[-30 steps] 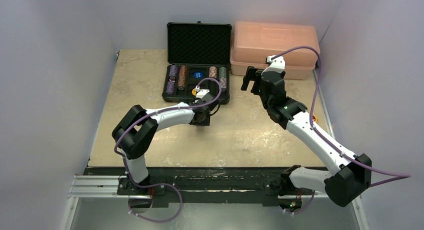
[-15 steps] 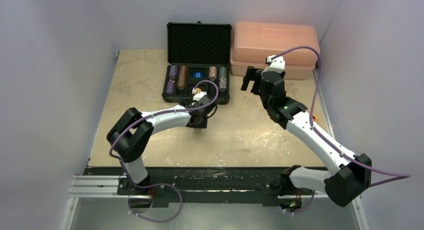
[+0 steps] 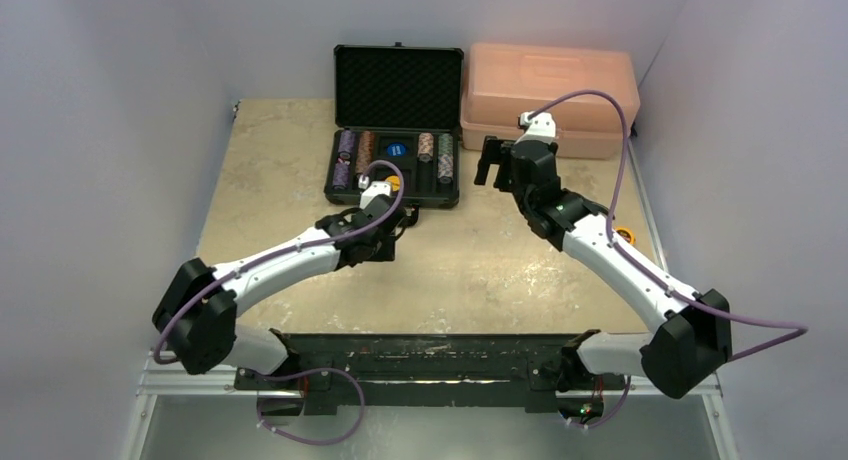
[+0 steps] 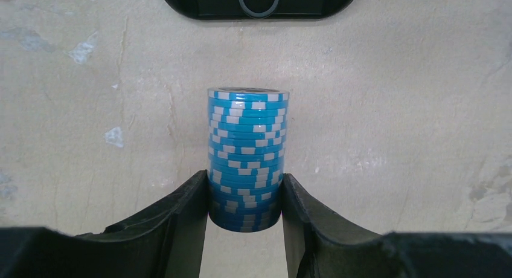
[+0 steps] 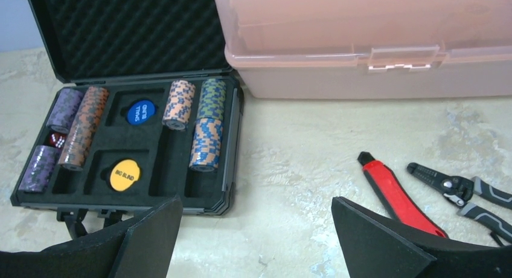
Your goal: Pack up texas hold em set
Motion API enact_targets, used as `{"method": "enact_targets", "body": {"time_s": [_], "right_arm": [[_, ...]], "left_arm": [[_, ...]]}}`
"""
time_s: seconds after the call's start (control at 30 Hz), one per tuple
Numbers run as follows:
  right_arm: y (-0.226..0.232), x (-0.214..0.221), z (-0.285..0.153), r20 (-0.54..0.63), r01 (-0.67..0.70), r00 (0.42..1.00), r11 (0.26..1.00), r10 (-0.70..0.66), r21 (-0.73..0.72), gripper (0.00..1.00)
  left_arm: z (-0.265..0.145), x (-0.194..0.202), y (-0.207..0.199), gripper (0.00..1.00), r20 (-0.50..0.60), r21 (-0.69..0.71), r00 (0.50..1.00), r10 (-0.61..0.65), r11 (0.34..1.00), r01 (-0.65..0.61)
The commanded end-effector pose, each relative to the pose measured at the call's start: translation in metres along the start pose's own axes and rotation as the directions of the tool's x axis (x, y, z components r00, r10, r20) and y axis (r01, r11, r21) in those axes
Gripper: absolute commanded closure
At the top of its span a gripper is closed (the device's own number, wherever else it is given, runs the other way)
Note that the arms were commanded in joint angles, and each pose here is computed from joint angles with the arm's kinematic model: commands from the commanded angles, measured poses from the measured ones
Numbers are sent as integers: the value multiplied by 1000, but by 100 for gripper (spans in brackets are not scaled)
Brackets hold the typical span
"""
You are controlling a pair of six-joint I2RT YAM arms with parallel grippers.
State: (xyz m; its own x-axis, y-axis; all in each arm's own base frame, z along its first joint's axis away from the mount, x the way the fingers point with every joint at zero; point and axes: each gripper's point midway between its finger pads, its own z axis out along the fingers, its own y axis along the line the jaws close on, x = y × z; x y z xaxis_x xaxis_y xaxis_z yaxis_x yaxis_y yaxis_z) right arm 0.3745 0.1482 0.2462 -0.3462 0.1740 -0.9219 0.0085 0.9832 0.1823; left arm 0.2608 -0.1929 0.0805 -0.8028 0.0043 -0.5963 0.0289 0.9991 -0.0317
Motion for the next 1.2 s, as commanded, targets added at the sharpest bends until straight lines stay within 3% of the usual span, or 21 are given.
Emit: {"method": "enact_targets", "body": {"time_s": [0.0,0.23,0.5,0.7,1.17], "right_arm": [[18,-11,3,0,-21,1000,998,21,-66,1],[44,27,23,-151,-33,989,987,9,-156,2],[59,69,57,-278,-73,960,987,32,-141,8],[61,98,87,-340,-57,940,993,20,-99,15],[47,137,128,-396,44,917,999,-42,-3,33]], "left_arm": [[-32,-19,11,100,75,29,997,13,999,-16],[-86,-29,51,100,78,-54,992,95,994,-91],[-153,-34,88,100,126,-43,983,134,991,-130],[-145,-25,113,100,164,-119,969,186,979,-168],[-138,-22,108,100,158,-78,969,188,981,-177]]}}
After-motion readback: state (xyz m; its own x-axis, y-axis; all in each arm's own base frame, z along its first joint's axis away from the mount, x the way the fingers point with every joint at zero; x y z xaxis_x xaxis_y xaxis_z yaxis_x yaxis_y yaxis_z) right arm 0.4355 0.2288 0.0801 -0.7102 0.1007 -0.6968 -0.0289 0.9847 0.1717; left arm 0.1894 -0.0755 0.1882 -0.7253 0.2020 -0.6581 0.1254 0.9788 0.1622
